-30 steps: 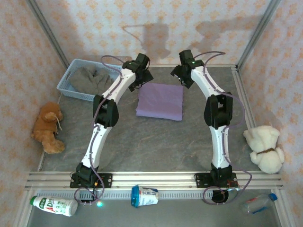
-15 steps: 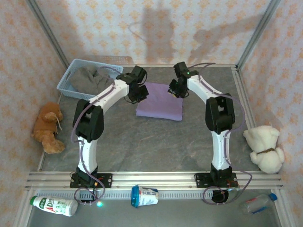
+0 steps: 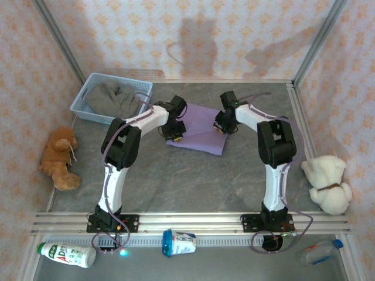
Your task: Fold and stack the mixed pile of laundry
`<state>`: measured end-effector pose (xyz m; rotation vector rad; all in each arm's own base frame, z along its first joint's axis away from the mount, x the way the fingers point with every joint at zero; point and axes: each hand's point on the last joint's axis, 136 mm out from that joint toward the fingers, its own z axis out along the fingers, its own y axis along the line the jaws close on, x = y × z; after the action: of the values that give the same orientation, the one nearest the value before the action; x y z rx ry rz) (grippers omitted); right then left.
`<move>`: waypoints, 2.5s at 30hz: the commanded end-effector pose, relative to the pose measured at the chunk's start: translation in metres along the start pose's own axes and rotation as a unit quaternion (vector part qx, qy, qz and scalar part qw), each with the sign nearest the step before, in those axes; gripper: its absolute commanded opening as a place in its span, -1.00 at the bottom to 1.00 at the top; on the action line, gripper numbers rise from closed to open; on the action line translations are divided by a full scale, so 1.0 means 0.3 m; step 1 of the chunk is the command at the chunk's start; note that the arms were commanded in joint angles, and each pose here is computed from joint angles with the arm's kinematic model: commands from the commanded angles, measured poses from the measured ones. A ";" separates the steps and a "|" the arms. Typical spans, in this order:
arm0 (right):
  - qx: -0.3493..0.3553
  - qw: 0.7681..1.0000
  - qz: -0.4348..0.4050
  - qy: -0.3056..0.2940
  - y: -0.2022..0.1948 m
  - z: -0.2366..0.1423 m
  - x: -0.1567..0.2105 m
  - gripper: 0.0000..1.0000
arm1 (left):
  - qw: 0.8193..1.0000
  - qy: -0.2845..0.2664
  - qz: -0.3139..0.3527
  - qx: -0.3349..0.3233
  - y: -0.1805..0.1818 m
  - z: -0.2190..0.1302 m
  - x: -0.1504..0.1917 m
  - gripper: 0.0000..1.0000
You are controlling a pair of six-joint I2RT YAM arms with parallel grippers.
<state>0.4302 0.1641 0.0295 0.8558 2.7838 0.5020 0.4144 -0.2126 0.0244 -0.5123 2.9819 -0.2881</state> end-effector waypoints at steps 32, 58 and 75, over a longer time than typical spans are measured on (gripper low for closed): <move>0.223 0.953 -0.204 -0.026 0.069 0.063 0.234 0.76 | 0.989 -0.100 -0.060 0.095 0.188 -0.426 -0.344 1.00; 0.304 0.952 -0.021 0.009 -0.570 -0.066 -0.474 0.80 | 0.970 -0.200 -0.135 0.025 0.364 -0.582 -0.565 1.00; 0.253 0.961 0.045 -0.104 -0.571 -0.405 -0.626 0.99 | 0.932 -0.193 -0.273 -0.137 0.770 -0.406 -0.736 1.00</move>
<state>0.4675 -0.1063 0.0417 1.0402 2.8242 -0.3034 0.5464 0.0719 0.1248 -1.1353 2.4609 0.0679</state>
